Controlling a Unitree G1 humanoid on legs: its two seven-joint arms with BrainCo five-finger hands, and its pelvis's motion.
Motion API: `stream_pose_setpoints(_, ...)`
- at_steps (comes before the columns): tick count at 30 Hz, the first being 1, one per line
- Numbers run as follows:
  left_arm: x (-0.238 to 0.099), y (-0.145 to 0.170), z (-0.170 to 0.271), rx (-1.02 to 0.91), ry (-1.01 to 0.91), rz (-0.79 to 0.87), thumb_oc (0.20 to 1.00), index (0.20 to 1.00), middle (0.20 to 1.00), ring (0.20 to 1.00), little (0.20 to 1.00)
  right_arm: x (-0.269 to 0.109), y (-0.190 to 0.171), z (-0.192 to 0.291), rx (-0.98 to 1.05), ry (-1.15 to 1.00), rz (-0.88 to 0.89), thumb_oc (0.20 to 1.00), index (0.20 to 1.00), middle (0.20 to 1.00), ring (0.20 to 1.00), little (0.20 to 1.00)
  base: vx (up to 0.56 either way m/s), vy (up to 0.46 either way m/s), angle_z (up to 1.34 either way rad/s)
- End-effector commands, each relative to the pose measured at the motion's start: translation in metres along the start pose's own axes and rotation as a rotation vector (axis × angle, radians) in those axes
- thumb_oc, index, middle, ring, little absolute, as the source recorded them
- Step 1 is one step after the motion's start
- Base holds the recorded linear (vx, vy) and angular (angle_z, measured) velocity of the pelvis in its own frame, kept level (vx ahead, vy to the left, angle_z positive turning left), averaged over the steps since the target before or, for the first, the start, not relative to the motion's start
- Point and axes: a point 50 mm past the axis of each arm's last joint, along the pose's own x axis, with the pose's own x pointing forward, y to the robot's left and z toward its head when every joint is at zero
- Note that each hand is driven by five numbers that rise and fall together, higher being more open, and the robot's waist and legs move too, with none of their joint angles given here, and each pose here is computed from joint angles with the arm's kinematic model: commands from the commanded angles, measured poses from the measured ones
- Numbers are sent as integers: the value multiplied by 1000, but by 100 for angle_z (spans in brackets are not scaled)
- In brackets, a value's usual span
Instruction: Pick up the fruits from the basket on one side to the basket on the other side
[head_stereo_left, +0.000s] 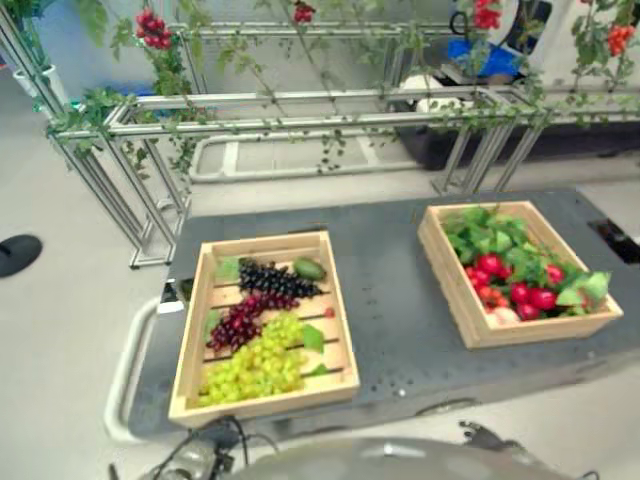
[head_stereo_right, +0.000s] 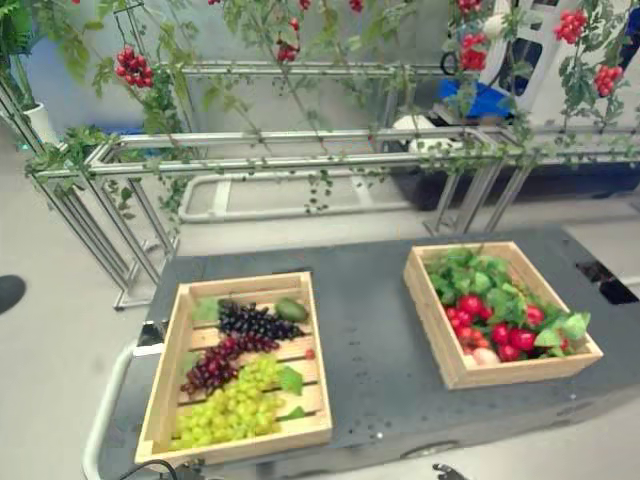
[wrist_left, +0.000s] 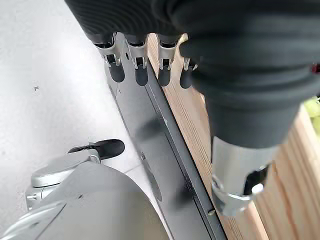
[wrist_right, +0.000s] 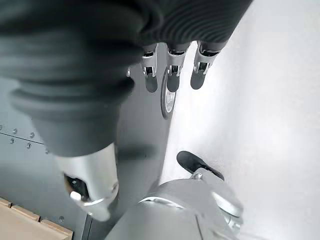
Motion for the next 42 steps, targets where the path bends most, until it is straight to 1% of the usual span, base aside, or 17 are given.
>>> stream_pose_setpoints(1,3,9,22,53,-61,25,1000,1000,1000,1000,1000,2,-6,14,-28,-30,-20,1000,1000,1000,1000,1000,-38,180,75)
stream_pose_setpoints(5,3,9,23,31,-68,28,1000,1000,1000,1000,1000,2,-7,16,-34,-36,-27,1000,1000,1000,1000,1000,0,0,0)
stream_pose_setpoints(21,2,3,8,54,-11,10,1000,1000,1000,1000,1000,3,-3,14,-56,-22,-20,1000,1000,1000,1000,1000,5,-1,1)
stream_pose_setpoints(35,1,0,9,59,-19,3,1000,1000,1000,1000,1000,3,0,15,-74,-23,-5,1000,1000,1000,1000,1000,0,0,0)
stream_pose_setpoints(38,2,0,12,61,-37,8,1000,1000,1000,1000,1000,3,0,17,-79,-31,-7,1000,1000,1000,1000,1000,0,0,0)
stream_pose_setpoints(40,3,4,28,72,-91,26,1000,1000,1000,1000,1000,4,-2,23,-85,-51,-16,1000,1000,1000,1000,1000,0,0,0)
stream_pose_setpoints(41,3,4,28,72,-91,26,1000,1000,1000,1000,1000,4,-2,23,-85,-51,-16,1000,1000,1000,1000,1000,-47,1,-4)
stream_pose_setpoints(42,3,10,41,72,-138,50,1000,1000,1000,1000,1000,4,-5,28,-91,-63,-26,1000,1000,1000,1000,1000,-31,1,-5)
